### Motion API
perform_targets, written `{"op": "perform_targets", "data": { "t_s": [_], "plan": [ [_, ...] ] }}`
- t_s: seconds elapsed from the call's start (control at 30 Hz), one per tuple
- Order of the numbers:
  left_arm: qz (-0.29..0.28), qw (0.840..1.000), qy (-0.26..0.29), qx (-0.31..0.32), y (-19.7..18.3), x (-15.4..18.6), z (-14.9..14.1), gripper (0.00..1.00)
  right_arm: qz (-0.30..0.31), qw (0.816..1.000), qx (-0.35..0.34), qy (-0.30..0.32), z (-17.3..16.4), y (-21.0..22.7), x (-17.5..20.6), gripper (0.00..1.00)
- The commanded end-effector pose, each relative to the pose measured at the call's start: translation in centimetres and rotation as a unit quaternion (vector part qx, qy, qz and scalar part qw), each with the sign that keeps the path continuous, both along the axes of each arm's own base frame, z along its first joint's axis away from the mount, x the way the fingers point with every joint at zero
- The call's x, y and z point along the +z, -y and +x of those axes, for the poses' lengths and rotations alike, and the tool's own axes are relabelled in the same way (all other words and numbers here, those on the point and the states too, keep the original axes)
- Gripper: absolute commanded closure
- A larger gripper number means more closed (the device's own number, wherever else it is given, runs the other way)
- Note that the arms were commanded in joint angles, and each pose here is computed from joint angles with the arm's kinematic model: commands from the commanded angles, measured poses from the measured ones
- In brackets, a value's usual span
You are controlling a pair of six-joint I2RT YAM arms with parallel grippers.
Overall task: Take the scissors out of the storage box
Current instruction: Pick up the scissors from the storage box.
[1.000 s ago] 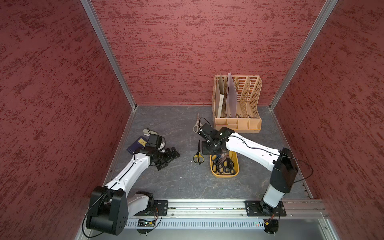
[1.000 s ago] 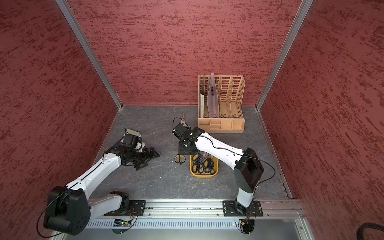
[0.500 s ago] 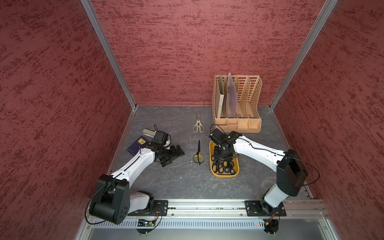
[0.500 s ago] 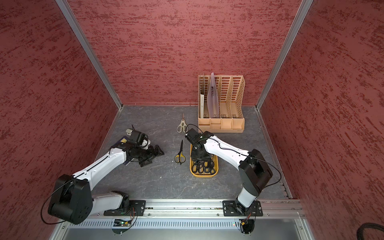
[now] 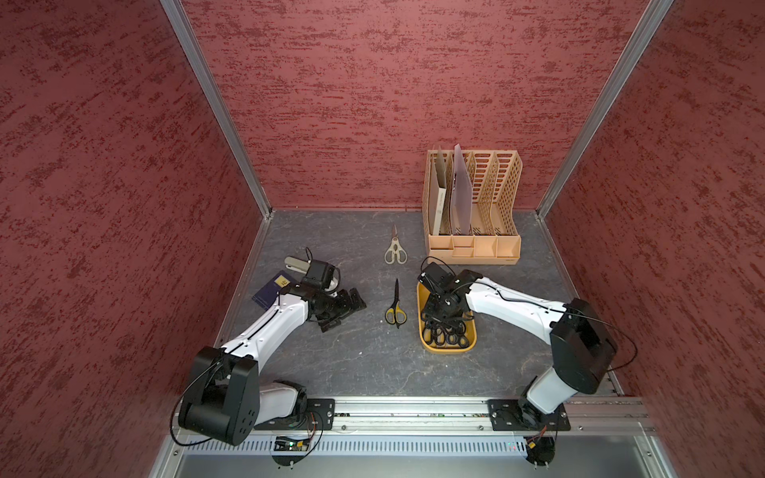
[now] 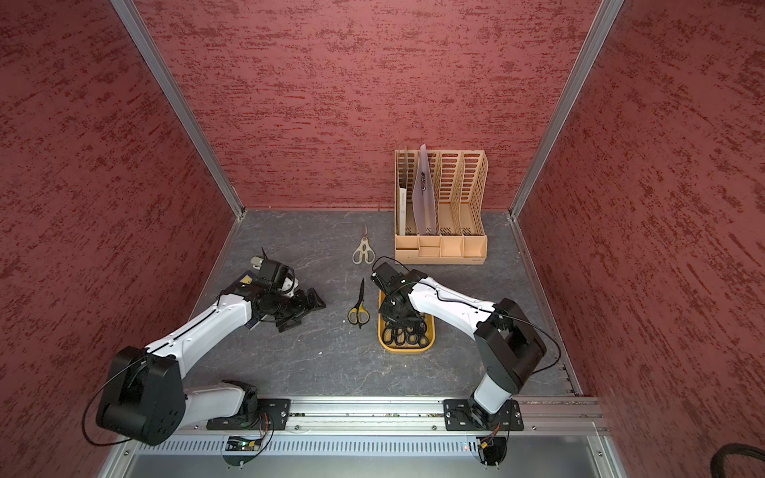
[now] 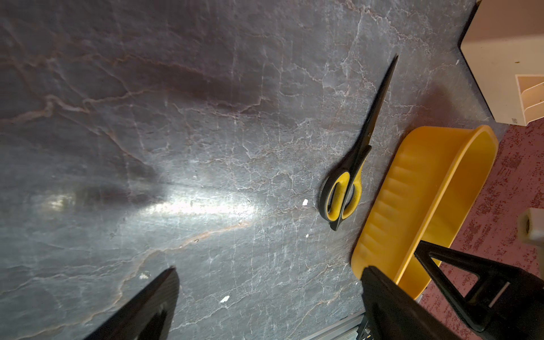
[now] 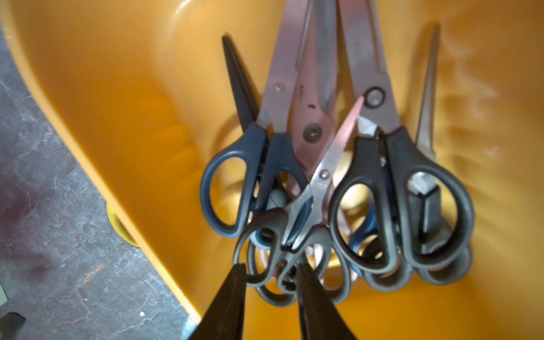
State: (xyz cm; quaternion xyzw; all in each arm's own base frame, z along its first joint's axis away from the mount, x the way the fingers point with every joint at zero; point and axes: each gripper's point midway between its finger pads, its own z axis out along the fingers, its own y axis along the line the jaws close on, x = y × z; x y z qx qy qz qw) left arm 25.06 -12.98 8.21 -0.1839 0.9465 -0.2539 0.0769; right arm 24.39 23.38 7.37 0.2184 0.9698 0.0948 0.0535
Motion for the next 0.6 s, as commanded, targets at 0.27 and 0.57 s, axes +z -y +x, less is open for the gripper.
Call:
{"op": "perform_targets", "data": {
  "t_s": [0.27,0.57],
  "plan": [
    [0.006,1.000,0.000,0.004,-0.6,-0.4,0.1,0.00,-0.027,1.000,0.015,-0.002,0.8,0.0,-0.9,0.73],
    [0.009,1.000,-0.004,0.006,-0.8,-0.6,-0.1,0.00,-0.053,0.998,0.031,0.005,0.5,1.2,-0.4,0.75]
  ]
}}
